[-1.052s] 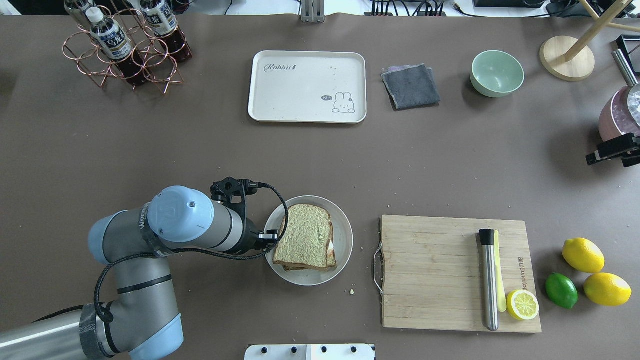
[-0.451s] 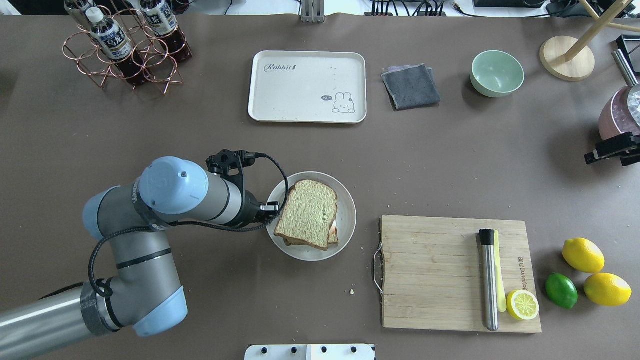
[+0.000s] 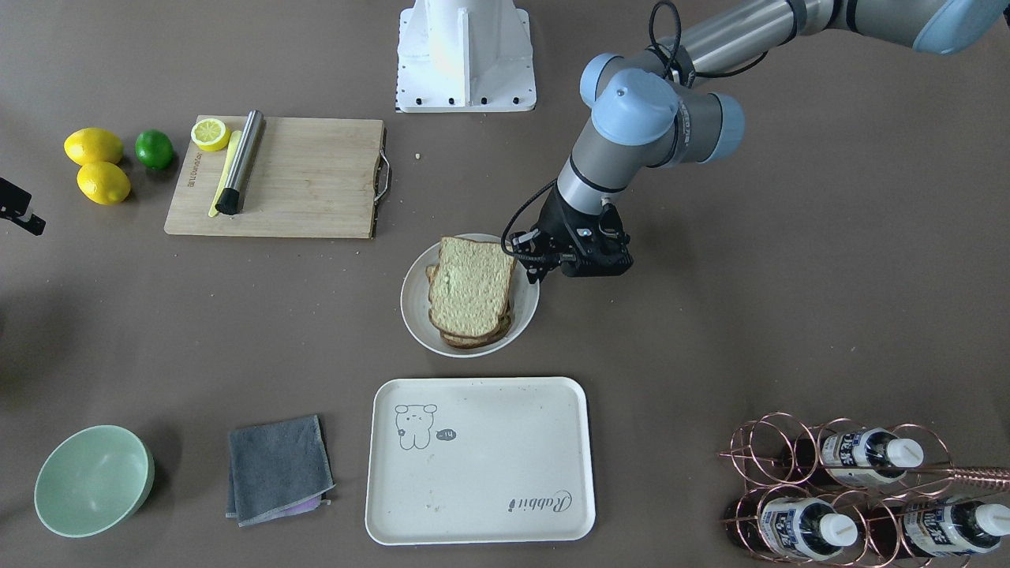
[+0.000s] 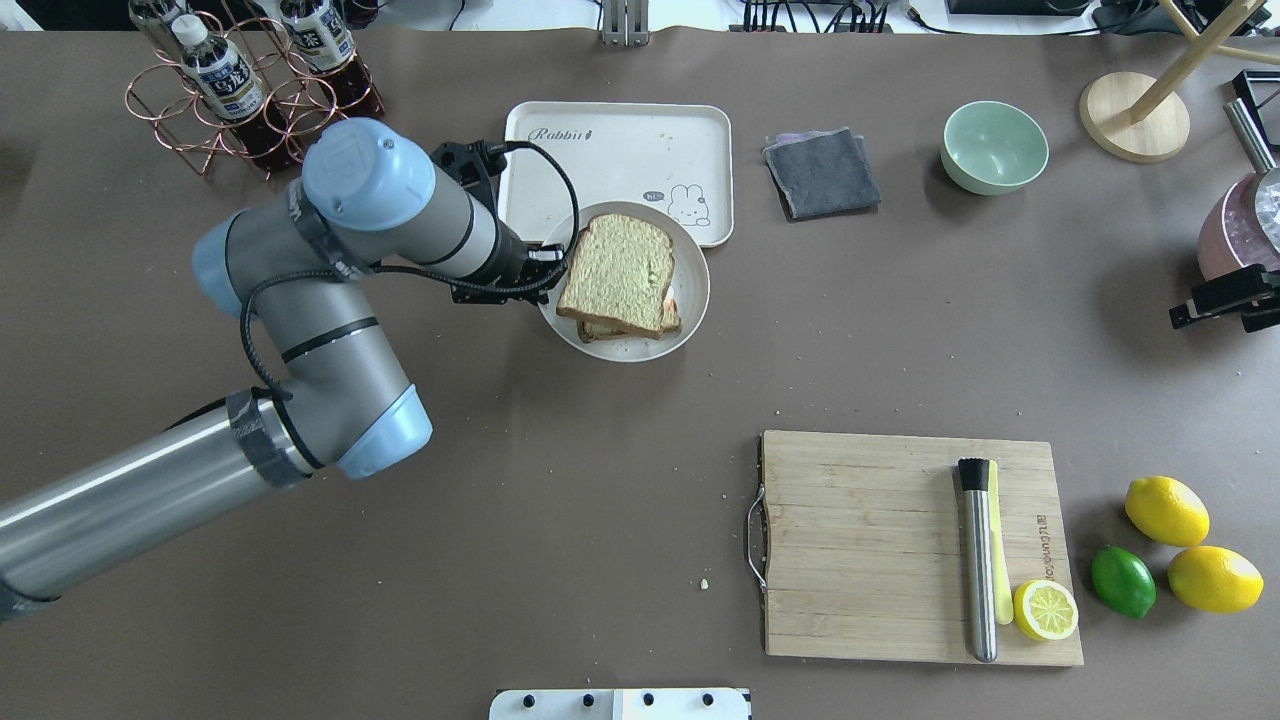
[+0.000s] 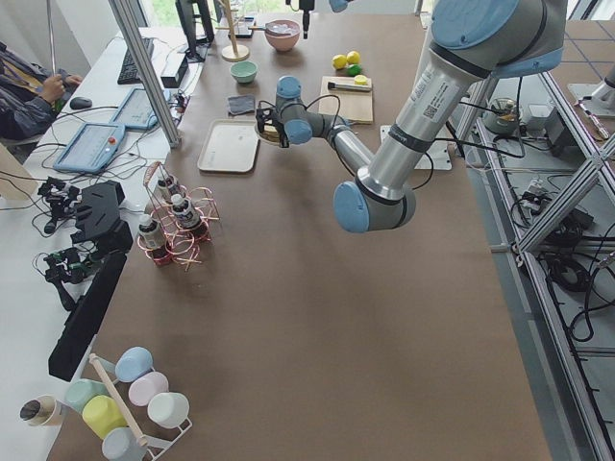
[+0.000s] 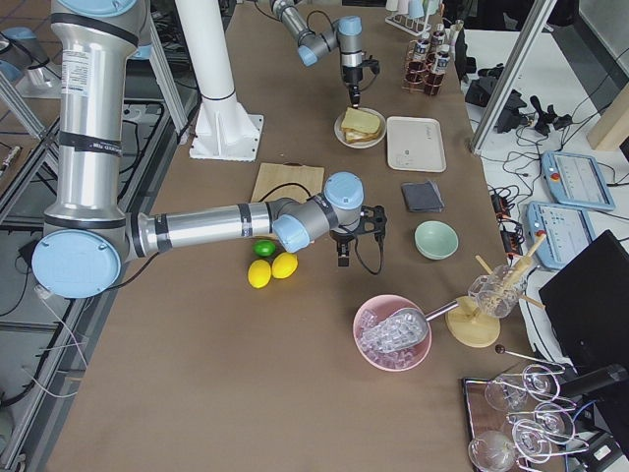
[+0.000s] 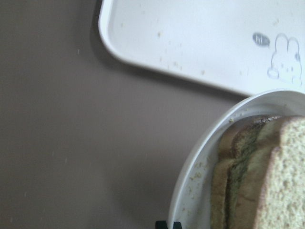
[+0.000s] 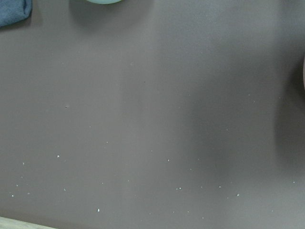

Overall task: Make sandwich and place on tray
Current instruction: 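Slide the plate with the left gripper onto the white Rabbit tray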

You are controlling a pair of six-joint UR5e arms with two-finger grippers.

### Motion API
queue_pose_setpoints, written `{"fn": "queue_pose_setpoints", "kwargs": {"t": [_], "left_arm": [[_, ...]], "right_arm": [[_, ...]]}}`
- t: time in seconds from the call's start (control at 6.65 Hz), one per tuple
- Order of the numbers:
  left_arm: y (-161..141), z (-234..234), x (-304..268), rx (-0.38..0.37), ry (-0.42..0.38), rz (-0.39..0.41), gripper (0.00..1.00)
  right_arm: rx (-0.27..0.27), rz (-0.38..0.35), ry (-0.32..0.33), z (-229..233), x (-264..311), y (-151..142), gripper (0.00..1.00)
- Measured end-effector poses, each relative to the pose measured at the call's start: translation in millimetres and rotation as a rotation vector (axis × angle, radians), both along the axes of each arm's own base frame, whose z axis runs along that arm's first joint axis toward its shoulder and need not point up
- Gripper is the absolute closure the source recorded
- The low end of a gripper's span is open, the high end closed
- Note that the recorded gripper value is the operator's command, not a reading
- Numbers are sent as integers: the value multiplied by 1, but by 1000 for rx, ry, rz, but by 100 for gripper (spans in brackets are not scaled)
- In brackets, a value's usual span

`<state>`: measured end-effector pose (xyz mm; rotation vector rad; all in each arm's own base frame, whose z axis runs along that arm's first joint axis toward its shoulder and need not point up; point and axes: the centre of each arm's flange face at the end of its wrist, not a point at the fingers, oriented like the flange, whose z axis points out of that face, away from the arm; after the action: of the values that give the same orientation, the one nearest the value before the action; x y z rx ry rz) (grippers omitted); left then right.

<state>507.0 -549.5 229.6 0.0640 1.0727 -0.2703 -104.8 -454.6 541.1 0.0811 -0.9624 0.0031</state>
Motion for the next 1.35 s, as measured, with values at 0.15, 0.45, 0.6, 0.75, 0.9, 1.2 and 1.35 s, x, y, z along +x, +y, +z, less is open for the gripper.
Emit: {"fn": "queue_pose_setpoints", "kwargs": {"t": [0.15,0.45,0.6,0.75,0.9,1.2,1.35], "left_arm": [[-50,4,-2,-20,-5,-20,100],[-118,22,6,-12,4,-47,100],[-135,21,14,-6,4,-52,100],[-143,17,20,-2,5,-54,100],[-145,19,22,8,8,-60,100],[-147,27,25,22,6,-76,29],[-147,26,24,29,12,-80,24]], "right_arm": [[-1,1,-1,0,0,0,0],[-2,3,-3,-1,0,0,0],[-1,3,-4,-3,-1,-1,0],[0,2,-5,-3,-1,-1,0],[1,1,-7,-4,-2,-1,0],[5,-1,-8,-6,-3,-3,0],[9,0,-11,-10,-4,-3,0]]}}
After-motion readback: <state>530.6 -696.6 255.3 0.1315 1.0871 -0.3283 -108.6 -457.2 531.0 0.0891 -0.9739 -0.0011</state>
